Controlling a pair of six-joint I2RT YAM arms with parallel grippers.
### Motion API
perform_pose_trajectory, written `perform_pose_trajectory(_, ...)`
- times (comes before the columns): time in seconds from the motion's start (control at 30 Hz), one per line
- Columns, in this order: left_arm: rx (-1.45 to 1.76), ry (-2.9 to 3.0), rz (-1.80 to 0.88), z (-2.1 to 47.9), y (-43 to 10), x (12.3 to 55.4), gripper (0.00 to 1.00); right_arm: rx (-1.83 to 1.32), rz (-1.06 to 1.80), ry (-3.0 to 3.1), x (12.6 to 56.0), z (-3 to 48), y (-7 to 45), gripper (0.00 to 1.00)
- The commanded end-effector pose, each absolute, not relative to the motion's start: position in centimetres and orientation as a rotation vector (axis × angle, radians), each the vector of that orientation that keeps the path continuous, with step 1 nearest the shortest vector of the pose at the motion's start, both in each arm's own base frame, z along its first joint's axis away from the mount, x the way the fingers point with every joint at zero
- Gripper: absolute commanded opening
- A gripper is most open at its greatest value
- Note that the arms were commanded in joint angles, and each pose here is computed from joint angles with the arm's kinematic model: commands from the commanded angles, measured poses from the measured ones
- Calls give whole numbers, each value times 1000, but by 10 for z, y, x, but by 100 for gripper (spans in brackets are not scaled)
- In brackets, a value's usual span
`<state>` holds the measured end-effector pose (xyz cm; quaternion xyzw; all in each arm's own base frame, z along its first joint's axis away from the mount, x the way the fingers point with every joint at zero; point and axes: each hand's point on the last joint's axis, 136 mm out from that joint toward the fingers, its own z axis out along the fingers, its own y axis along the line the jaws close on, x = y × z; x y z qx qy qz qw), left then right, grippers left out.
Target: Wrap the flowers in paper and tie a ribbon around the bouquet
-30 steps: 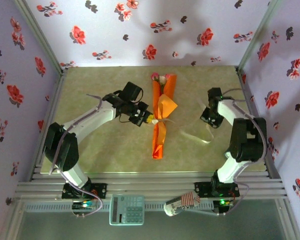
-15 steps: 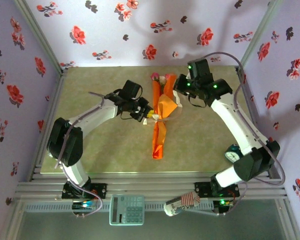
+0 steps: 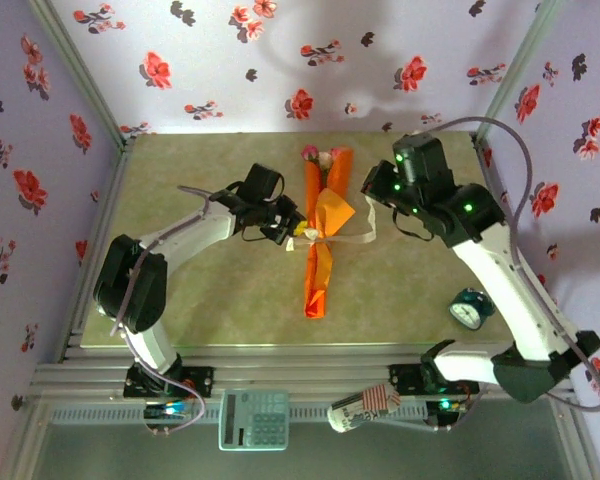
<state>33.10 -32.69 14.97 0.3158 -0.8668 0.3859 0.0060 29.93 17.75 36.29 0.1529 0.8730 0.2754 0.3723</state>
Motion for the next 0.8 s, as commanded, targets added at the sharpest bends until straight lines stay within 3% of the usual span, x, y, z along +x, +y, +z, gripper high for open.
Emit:
perform_pose_trajectory(0.0, 954, -2749, 1253, 158, -324, 335, 0, 320, 830, 2287, 309, 353, 211, 0)
perform_pose_trajectory(0.5, 704, -3026, 1415, 166, -324, 346, 0, -19, 1313, 2322, 433, 330, 361, 0)
perform_pose_trajectory(0.77, 507, -3191, 1579, 150, -330, 345, 0, -265, 1623, 2432, 404, 287, 430, 0)
